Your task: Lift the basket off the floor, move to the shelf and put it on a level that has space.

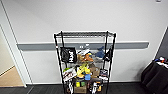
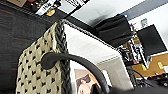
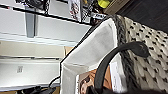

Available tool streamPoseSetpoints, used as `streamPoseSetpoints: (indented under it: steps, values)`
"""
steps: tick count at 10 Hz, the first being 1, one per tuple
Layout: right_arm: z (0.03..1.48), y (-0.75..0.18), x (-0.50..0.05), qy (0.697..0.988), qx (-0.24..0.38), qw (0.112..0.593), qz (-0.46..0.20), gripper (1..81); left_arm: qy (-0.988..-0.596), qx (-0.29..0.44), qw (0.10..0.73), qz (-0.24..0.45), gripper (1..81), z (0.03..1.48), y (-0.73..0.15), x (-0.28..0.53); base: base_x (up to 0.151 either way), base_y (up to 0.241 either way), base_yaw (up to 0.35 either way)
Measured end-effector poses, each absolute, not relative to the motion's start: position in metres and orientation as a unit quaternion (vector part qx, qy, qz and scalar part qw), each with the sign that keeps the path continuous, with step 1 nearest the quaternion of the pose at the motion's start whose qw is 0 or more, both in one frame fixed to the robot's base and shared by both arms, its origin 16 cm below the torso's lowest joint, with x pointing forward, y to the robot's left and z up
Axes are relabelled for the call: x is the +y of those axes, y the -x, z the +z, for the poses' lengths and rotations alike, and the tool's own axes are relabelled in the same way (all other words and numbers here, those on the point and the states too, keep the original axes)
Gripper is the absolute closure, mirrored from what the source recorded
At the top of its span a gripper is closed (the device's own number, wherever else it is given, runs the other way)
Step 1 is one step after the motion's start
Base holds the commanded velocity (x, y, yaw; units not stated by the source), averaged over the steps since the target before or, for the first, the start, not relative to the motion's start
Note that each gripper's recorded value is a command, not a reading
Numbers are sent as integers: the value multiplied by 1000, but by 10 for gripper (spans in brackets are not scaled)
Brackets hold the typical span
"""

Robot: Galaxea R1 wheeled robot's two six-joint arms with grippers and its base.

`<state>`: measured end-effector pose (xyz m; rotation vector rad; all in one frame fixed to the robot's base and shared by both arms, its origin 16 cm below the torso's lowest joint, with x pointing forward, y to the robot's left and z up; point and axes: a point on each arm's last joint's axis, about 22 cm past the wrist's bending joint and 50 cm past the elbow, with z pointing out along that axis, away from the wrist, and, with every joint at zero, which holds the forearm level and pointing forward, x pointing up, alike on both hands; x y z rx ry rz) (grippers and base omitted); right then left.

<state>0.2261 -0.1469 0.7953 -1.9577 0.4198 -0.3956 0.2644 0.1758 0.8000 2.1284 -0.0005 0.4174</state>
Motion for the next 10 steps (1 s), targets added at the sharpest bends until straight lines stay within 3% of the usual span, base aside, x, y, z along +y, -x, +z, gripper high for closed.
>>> streamPoseSetpoints:
  steps: [10]
  values:
    - [795,-228,-155,820,175,517,-172,811,-862,-3,477,171,811,802,-265,162,123,0,0]
